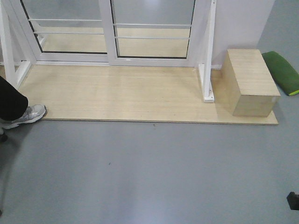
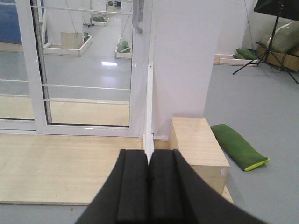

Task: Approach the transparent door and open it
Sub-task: 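Drive forward onto the wooden platform up to the glass sliding door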

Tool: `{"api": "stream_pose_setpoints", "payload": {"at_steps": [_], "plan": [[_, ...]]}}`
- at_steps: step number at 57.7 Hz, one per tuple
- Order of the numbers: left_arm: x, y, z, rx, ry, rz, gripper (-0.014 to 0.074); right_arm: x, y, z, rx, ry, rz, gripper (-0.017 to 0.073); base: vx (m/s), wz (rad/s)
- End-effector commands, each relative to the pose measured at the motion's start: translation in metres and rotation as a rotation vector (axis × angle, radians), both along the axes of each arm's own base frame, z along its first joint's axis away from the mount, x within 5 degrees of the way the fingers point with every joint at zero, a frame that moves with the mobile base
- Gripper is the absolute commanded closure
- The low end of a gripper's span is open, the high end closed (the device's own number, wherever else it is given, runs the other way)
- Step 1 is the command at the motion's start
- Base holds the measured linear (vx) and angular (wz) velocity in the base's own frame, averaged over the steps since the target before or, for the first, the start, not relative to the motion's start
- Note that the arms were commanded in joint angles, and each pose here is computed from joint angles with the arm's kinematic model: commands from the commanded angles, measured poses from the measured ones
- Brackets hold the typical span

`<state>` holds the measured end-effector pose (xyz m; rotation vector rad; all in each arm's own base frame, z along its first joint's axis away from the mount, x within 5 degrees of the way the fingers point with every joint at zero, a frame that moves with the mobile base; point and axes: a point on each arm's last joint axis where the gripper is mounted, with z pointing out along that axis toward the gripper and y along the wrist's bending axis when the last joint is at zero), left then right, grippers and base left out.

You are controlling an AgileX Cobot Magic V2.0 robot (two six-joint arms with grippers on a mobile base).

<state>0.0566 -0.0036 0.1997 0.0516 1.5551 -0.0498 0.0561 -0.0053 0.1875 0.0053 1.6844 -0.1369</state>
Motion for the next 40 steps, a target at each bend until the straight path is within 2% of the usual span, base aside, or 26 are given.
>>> {"api": "stream_pose_setpoints", "payload": {"at_steps": [1, 23, 40], "plan": [[0.0001, -0.0003, -0.0032, -0.006, -0.058, -0.005, 0.0599, 0.0002, -0.0003, 0.0031, -0.007, -0.076, -0.004, 0.0567, 0.51, 0.12], [0.0001, -0.0003, -0.0032, -0.006, -0.058, -0.005, 0.0599, 0.0002, -0.0003, 0.0031, -0.007, -0.076, -0.004, 0.0567, 0.51, 0.08], [0.0001, -0.0003, -0.0032, -0.006, -0.058, -0.005, 0.0599, 0.0002, -0.0003, 0.0031, -0.007, -0.076, -0.004, 0.0567, 0.48, -0.08]]}}
